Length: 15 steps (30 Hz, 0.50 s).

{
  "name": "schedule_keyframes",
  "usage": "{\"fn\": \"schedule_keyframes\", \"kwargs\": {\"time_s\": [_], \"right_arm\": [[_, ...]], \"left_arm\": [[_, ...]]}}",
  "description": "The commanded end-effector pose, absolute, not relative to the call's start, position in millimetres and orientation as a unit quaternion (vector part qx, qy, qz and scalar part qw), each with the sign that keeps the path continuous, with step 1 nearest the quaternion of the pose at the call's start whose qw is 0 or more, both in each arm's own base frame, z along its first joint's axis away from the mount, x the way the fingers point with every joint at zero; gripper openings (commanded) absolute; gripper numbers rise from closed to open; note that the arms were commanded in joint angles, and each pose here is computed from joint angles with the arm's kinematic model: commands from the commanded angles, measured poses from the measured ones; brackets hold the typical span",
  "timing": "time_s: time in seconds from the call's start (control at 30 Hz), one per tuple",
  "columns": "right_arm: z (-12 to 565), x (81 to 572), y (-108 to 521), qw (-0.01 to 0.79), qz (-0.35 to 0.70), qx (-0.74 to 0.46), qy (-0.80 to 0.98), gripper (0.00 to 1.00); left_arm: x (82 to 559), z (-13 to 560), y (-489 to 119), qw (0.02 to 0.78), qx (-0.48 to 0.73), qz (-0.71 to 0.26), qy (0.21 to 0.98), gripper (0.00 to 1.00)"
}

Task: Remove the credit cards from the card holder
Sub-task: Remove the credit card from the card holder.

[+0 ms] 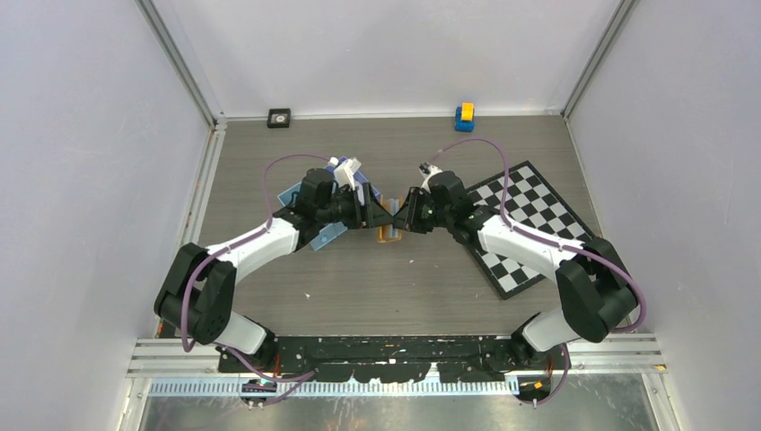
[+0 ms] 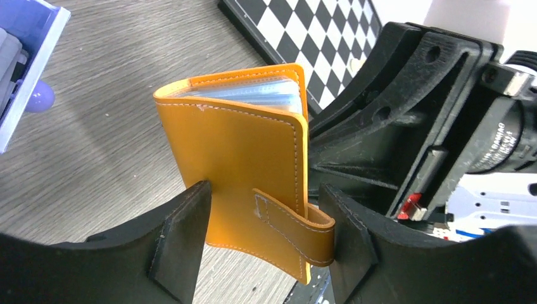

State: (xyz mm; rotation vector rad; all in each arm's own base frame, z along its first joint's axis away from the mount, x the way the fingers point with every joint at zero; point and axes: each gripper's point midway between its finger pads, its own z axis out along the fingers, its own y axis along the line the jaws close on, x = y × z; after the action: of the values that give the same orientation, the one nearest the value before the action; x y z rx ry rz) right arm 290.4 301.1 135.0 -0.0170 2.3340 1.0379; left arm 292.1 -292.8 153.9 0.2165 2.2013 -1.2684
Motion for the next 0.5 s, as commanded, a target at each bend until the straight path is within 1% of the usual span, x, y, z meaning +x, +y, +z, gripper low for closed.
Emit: {"fn": "schedule_keyframes", "kwargs": {"time_s": [0.0, 0.13, 0.2, 0.27, 0.47], "right_arm": [[177.7, 298.4, 322.8, 0.339, 0.411, -0.039, 0.845, 0.0], [181.4, 293.3, 327.0, 0.356, 0.387, -0.057, 0.848, 0.01], [181.7, 288.9, 326.7, 0.366, 0.368, -0.066, 0.852, 0.01], [186.7, 286.1, 325.7, 0.38, 0.356, -0.073, 0.85, 0.01], [198.2, 283.8, 316.2, 0.405, 0.346, -0.068, 0.844, 0.01]], "left_arm": [[295.3, 162.3, -289.8, 0.319, 0.1, -0.435, 0.836, 0.65], [298.5, 157.8, -285.1, 0.322, 0.09, -0.416, 0.846, 0.7], [300.5, 154.2, -280.0, 0.326, 0.082, -0.4, 0.853, 0.7], [304.4, 152.1, -273.9, 0.334, 0.069, -0.386, 0.857, 0.67], [314.4, 150.7, -251.8, 0.335, 0.022, -0.398, 0.853, 0.42]]}}
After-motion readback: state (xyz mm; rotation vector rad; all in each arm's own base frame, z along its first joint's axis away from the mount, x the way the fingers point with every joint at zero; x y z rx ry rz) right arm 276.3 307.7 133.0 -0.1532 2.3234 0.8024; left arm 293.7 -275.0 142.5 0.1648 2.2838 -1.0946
